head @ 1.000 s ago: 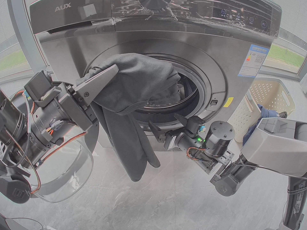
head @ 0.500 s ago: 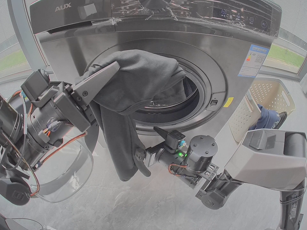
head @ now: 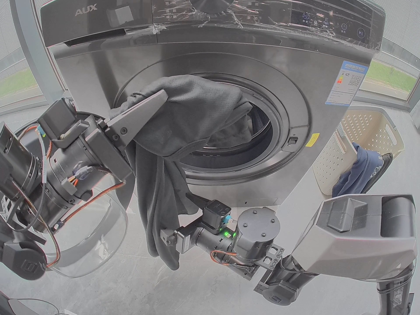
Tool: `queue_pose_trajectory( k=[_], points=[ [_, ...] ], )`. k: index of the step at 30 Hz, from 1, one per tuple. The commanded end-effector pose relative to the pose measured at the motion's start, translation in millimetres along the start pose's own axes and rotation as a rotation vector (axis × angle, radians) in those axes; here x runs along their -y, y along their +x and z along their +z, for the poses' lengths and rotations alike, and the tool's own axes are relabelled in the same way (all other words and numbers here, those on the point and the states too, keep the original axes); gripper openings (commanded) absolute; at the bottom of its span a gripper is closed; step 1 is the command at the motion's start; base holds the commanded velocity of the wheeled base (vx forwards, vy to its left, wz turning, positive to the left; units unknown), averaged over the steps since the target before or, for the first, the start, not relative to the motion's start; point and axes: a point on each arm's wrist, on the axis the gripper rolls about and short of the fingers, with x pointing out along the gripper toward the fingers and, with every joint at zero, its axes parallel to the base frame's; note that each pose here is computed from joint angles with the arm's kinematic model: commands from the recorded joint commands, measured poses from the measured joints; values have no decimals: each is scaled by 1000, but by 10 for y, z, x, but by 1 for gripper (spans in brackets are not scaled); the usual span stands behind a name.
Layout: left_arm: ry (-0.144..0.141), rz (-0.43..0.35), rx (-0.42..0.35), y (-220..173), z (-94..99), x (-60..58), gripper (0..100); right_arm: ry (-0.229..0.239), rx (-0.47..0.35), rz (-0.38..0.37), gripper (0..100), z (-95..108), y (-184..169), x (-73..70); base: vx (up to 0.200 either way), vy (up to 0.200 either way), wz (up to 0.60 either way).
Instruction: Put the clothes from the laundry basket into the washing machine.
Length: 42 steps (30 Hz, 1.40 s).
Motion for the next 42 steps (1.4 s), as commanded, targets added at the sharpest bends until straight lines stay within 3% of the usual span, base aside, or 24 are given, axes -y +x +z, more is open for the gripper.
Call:
queue_pose_trajectory(
  k=[1,7,14,23,33,39,42],
  points=[
    [0,-5,3,0,8,6,0,-1,-14,-8,100,-80,17,30,0,0,0],
    [1,-31,23,-25,65,50,0,-3,-6,-25,100,-70,42,91,0,0,0],
    [8,-43,45,-53,117,76,0,-7,-28,-53,100,-214,78,213,0,0,0],
    [12,-70,53,-70,140,95,0,-17,-10,-156,100,-131,65,674,0,0,0],
    [14,-70,53,-75,137,95,0,-33,25,-228,100,-73,108,1032,0,0,0],
    [13,-69,52,-73,132,93,0,-44,-2,-221,100,-235,174,1022,0,0,0],
    [13,-69,50,-75,129,93,0,-44,0,-181,100,-288,241,868,0,0,0]
  ],
)
